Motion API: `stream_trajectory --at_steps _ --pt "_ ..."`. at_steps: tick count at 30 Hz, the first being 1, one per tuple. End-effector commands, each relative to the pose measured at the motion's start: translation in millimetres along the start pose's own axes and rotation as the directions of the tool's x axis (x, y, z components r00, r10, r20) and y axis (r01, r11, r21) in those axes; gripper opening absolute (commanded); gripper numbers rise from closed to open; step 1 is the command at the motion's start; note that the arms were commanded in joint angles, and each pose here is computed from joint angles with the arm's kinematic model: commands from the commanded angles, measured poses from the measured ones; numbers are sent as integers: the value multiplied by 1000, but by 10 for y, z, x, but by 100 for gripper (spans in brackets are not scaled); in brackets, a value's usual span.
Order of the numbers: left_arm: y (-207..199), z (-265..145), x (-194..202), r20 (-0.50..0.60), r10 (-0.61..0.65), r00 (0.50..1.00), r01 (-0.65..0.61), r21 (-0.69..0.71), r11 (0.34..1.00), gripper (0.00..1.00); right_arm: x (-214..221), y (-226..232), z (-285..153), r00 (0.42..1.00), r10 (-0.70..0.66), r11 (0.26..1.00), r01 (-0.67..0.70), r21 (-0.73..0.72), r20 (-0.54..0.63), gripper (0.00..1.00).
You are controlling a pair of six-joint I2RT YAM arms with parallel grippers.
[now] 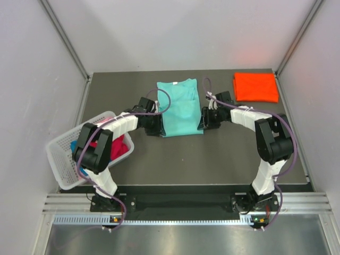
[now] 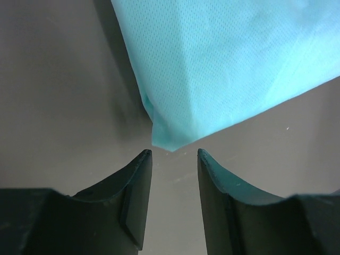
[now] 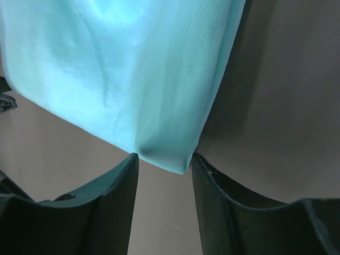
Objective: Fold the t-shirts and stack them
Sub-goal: Fold the tshirt
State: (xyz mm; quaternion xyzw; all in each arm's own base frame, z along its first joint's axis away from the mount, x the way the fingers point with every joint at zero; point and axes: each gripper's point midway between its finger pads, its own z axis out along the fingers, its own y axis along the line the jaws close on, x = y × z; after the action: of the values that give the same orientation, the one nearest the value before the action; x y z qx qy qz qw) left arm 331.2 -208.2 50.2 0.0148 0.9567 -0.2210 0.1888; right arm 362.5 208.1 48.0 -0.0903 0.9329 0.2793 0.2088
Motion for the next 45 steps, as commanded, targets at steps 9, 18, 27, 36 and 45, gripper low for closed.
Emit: stream_trajectory --at_steps 9,18,27,36,45 --pt "-27 97 67 3 1 1000 -1 -2 1000 0 148 -100 -85 999 -17 999 16 30 37 7" --pt "-32 -128 569 -24 -9 1000 7 -96 995 0 635 -66 -318 1000 -1 998 0 62 18 0" --pt "-39 -388 717 -9 15 1000 -16 -136 991 29 1048 -67 -436 995 97 987 -97 126 10 2" --pt "-285 -481 126 109 96 989 -82 -123 989 38 1063 -70 -585 991 127 978 -134 163 50 31" --pt "-339 9 -411 88 95 992 -85 -109 990 23 767 88 -831 986 91 983 -111 145 139 31"
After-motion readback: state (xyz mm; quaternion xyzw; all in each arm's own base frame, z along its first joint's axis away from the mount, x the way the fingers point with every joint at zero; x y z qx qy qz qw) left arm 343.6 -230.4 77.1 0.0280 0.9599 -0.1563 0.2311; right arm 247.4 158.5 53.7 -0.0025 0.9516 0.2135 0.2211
